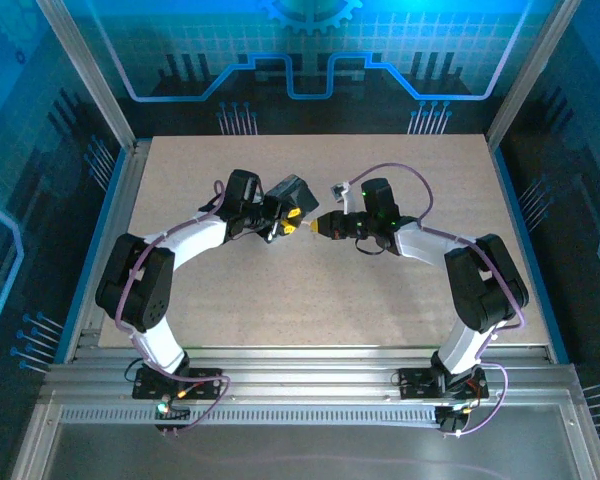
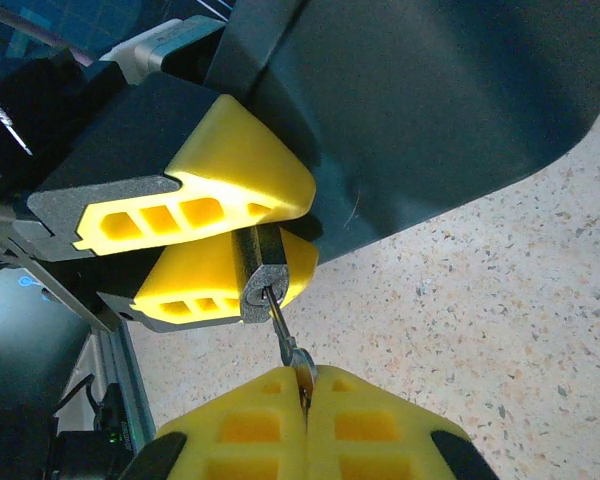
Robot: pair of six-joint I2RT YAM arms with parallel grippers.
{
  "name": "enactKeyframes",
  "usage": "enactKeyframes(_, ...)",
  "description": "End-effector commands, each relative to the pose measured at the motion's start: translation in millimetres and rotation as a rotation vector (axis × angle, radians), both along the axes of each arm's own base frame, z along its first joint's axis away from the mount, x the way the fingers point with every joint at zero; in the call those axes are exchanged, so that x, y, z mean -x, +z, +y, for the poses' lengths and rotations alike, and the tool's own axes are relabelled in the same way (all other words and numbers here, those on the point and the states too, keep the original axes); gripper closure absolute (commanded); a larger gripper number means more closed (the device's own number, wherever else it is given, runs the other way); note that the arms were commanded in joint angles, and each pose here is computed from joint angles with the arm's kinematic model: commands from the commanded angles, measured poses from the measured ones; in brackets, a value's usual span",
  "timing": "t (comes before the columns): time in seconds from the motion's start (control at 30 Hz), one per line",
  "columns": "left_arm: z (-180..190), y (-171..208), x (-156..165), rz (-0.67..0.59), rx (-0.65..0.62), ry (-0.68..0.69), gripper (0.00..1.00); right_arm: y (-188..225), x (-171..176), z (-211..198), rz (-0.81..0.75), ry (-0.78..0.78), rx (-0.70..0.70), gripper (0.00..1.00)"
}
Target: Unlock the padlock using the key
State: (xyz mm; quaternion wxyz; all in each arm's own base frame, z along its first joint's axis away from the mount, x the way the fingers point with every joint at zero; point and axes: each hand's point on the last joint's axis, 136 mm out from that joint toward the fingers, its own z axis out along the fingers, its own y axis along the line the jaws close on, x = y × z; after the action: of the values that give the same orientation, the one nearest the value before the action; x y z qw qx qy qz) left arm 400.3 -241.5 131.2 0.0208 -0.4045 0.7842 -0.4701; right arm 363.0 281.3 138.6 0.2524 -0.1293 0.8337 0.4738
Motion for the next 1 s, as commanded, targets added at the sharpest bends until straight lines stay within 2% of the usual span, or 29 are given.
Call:
enactKeyframes(0.0, 0.0, 12.6, 2.8, 0.002, 0.016, 0.011, 1.00, 18.1, 1.9, 6.8, -0.055, 0.003, -0.040, 1.00)
enactKeyframes(0.97, -4.3, 15.3, 2.5, -0.006, 0.051, 0.010, 1.00, 25.4, 8.9, 53.5, -0.085, 0.105, -0.085, 1.00)
